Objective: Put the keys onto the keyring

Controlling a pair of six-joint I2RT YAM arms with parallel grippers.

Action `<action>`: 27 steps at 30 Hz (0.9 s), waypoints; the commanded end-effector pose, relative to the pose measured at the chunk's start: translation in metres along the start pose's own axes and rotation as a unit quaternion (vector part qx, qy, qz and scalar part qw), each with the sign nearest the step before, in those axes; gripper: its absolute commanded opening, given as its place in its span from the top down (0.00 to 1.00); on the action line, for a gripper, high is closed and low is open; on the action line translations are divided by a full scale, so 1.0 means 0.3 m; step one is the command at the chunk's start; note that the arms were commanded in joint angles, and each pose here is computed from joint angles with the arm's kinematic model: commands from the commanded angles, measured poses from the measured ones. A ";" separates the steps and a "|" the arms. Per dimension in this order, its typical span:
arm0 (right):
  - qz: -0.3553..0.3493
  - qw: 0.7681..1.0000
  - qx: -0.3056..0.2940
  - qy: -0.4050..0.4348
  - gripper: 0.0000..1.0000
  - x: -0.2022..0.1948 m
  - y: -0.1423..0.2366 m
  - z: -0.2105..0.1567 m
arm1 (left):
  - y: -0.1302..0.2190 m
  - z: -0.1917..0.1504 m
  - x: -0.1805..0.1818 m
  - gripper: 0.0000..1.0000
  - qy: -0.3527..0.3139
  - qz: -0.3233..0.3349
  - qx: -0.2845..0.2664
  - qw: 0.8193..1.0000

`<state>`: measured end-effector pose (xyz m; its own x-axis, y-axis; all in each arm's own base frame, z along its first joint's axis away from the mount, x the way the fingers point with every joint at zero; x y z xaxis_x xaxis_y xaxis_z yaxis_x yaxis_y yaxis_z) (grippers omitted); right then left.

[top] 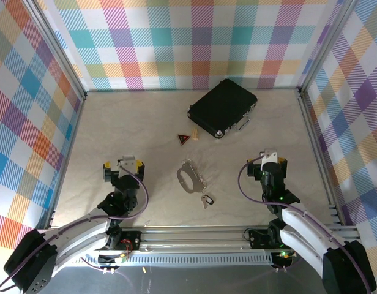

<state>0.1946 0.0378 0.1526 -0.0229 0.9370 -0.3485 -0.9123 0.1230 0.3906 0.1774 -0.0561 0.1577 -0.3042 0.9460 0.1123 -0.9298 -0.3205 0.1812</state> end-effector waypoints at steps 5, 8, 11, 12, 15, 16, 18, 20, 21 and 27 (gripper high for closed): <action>0.013 0.998 -0.055 -0.003 0.01 0.001 -0.041 0.041 | -0.076 0.021 -0.001 0.00 0.043 -0.001 -0.008 0.999; 0.014 0.998 -0.067 -0.009 0.01 -0.001 -0.066 0.049 | -0.111 0.021 -0.006 0.00 0.049 0.021 -0.012 0.999; 0.016 0.998 -0.065 -0.020 0.01 -0.012 -0.098 0.049 | -0.137 0.021 -0.015 0.00 0.047 0.029 -0.019 0.998; 0.013 0.997 -0.074 -0.028 0.01 -0.021 -0.109 0.061 | -0.146 0.021 -0.019 0.00 0.046 0.028 -0.019 0.998; 0.006 0.996 -0.072 -0.044 0.01 -0.036 -0.143 0.066 | -0.175 0.021 -0.023 0.00 0.047 0.028 -0.017 0.998; 0.005 0.996 -0.073 -0.047 0.01 -0.038 -0.153 0.066 | -0.188 0.023 -0.025 0.00 0.049 0.028 -0.015 0.998; 0.003 0.996 -0.079 -0.051 0.01 -0.045 -0.168 0.070 | -0.209 0.023 -0.032 0.00 0.049 0.023 -0.009 0.999; 0.006 0.995 -0.082 -0.054 0.01 -0.050 -0.184 0.073 | -0.230 0.025 -0.037 0.00 0.051 0.021 -0.008 0.998; 0.009 0.995 -0.084 -0.056 0.01 -0.051 -0.193 0.077 | -0.240 0.025 -0.039 0.00 0.053 0.020 -0.009 0.998; 0.018 0.994 -0.095 -0.058 0.01 -0.050 -0.246 0.076 | -0.296 0.028 -0.045 0.00 0.057 0.010 -0.005 0.998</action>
<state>0.2607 0.0216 0.1354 -0.0204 0.9631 -0.2682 -0.9408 0.0723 0.3313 0.2542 -0.0415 0.1369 -0.3586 0.9313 0.0639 -0.9053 -0.3636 0.2197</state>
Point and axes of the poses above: each hand's point on the last joint's axis, 136 mm out from that joint toward the fingers, its own y axis back along the fingers, its own x axis along the line the jaws close on, z = x × y, the point moved 10 cm from there along y, back along the fingers, and after that the axes turned 12 degrees about y, right-handed, at the moved point
